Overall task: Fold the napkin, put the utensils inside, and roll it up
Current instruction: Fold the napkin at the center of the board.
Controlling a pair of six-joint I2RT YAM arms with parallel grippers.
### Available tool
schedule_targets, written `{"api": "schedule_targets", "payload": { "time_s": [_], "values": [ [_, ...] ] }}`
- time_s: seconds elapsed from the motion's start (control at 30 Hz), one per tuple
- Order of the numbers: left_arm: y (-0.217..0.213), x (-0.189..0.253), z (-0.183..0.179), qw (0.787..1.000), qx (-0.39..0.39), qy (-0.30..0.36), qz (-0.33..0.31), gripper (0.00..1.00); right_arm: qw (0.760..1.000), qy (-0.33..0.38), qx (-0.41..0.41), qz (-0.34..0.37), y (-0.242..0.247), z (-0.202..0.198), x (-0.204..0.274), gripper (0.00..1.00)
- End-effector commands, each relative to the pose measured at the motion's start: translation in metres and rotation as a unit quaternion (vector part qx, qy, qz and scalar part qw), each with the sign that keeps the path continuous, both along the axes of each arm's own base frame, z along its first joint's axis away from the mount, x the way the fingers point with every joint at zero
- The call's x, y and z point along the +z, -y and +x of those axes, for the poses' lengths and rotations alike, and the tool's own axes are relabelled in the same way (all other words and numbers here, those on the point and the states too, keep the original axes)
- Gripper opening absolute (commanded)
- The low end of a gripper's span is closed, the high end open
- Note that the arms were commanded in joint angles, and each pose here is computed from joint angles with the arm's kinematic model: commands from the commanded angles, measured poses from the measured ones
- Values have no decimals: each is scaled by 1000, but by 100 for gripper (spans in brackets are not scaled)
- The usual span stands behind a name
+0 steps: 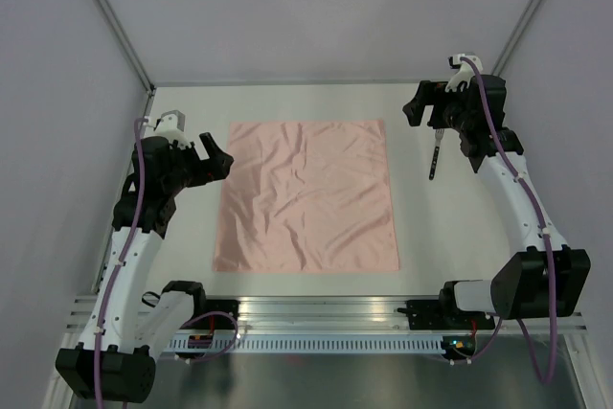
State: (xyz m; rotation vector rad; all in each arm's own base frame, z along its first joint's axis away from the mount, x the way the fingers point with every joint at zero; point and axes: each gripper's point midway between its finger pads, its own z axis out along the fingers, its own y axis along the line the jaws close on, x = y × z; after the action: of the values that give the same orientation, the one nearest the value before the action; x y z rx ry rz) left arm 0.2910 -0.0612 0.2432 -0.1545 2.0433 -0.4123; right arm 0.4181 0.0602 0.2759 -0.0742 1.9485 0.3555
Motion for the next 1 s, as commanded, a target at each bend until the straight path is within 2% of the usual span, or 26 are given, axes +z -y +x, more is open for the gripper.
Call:
{"api": "schedule_targets", "payload": {
  "time_s": [0.0,0.27,0.47,0.57,0.73,0.77,0.83,0.87,0.93,0.97],
  "values": [
    [6,20,0,1000,-14,23,-16,100,1000,17,-9,-1,2,-6,15,98],
    [11,31,1,999,-22,33,-26,100,1000,15,0,-3,-1,-8,13,98],
    [20,78,0,995,-39,78,-49,100,999,-2,43,4,-29,-4,5,98],
    [22,119,-1,991,-44,117,-57,100,996,-13,86,11,-65,-3,2,98],
    [24,181,-6,982,-52,169,-65,100,985,-33,172,-6,-156,-19,-9,90],
    [23,188,-7,981,-49,176,-64,100,977,-31,208,-14,-189,-34,-9,89],
    [19,202,-11,979,-39,189,-61,100,971,-37,232,-41,-218,-45,-26,86],
    [18,205,-17,979,-37,193,-60,100,961,-33,269,-52,-250,-65,-27,85],
    [13,210,-27,977,-26,205,-53,100,949,-44,301,-75,-279,-82,-45,80],
    [11,206,-30,978,-21,199,-50,100,939,-40,333,-78,-305,-103,-46,79]
  ]
}}
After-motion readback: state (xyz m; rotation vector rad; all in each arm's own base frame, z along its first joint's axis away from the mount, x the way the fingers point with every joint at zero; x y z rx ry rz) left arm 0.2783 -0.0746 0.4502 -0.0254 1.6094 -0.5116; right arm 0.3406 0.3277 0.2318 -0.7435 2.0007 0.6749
